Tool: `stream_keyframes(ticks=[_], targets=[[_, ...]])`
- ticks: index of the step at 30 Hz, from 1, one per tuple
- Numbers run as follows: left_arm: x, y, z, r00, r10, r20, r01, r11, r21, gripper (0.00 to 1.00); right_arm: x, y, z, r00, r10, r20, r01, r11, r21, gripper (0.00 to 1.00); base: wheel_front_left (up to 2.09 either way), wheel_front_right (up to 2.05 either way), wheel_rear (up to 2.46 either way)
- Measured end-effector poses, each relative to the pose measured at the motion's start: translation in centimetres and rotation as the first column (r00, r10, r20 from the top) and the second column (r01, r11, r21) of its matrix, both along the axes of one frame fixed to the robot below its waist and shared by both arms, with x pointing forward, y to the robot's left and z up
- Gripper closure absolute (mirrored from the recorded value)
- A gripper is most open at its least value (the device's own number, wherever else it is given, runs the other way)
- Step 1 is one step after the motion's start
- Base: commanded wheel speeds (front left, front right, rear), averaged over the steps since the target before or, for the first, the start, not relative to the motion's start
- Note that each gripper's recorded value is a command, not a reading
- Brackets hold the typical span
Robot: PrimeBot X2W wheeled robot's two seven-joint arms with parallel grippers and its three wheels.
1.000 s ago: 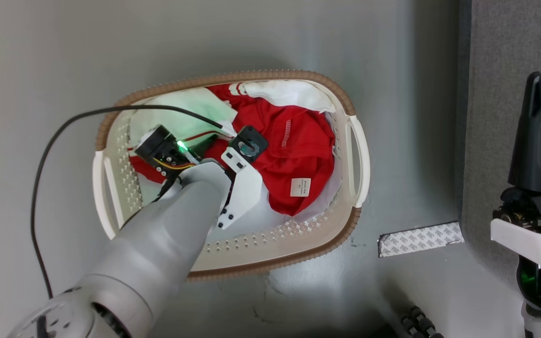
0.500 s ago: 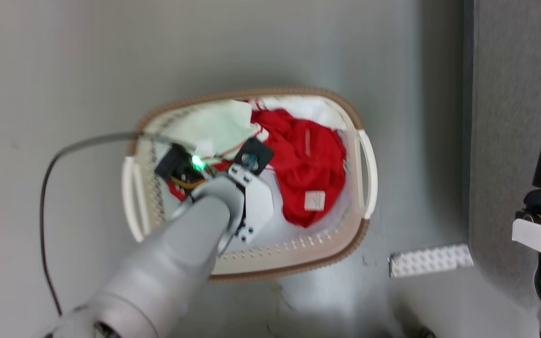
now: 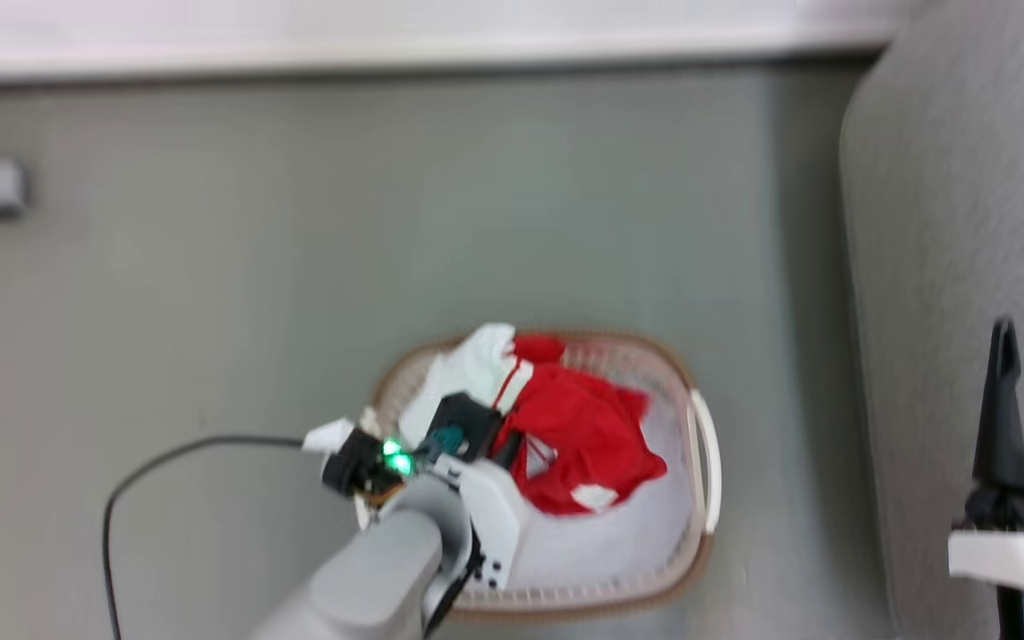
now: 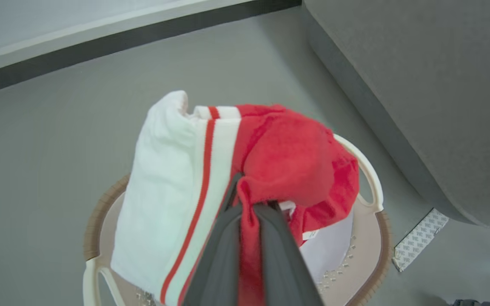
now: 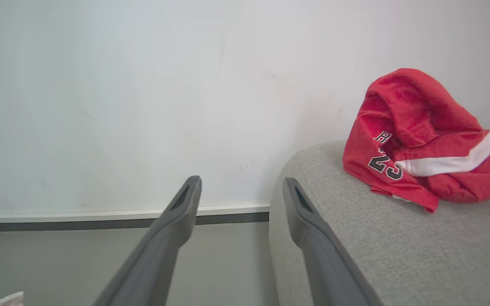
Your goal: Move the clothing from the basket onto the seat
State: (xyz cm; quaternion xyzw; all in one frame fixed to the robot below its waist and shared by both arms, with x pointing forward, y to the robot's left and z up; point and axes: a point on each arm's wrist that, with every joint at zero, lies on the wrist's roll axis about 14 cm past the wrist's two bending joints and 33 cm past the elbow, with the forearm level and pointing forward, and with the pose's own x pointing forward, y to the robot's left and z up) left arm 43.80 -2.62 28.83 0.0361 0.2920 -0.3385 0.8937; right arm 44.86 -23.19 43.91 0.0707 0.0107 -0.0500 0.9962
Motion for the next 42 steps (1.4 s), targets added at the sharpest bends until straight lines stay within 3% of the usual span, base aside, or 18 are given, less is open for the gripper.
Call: stream_keyframes(ticks=[7, 14, 22, 28, 36, 40, 41, 42], targets=[[-0.2, 3.0, 7.2, 0.978, 0.161, 0.129, -0.149, 0.984, -0.094, 1.0, -3.9, 0.0, 3.7, 0.998, -0.001, 0.059, 0.001, 1.0, 0.002, 0.0, 0.0, 0.0, 0.0], [-1.6, 6.8, 13.9, 0.92, 0.267, 0.287, -0.229, 0.96, -0.159, 1.0, -7.8, -0.3, 6.7, 0.992, -0.014, 0.125, 0.014, 1.0, 0.004, 0.0, 0.0, 0.0, 0.0], [-4.3, 10.1, 19.7, 0.839, 0.358, 0.41, -0.286, 0.931, -0.228, 1.0, -10.4, 1.3, 9.5, 0.977, 0.047, 0.208, -0.046, 0.999, -0.01, 0.0, 0.0, 0.0, 0.0], [-5.5, 11.1, 23.4, 0.795, 0.374, 0.477, -0.279, 0.924, -0.261, 1.0, -11.0, 4.5, 10.8, 0.953, 0.18, 0.242, -0.174, 0.984, -0.046, 0.0, 0.0, 0.0, 0.0], [-6.8, 10.3, 27.8, 0.764, 0.343, 0.546, -0.214, 0.934, -0.287, 1.0, -11.0, 10.3, 12.4, 0.865, 0.429, 0.258, -0.414, 0.903, -0.114, 0.0, 0.0, 0.0, 0.0], [-7.4, 9.1, 28.9, 0.773, 0.311, 0.553, -0.168, 0.941, -0.294, 1.0, -11.1, 14.1, 12.8, 0.789, 0.562, 0.25, -0.54, 0.827, -0.155, 0.0, 0.0, 0.0, 0.0], [-7.6, 8.4, 29.5, 0.775, 0.298, 0.557, -0.147, 0.943, -0.3, 1.0, -11.3, 16.1, 12.9, 0.745, 0.623, 0.237, -0.599, 0.782, -0.174, 0.0, 0.0, 0.0, 0.0], [-7.8, 8.1, 29.7, 0.777, 0.293, 0.557, -0.138, 0.943, -0.303, 1.0, -11.3, 17.0, 13.0, 0.726, 0.649, 0.23, -0.623, 0.761, -0.181, 0.0, 0.0, 0.0, 0.0]])
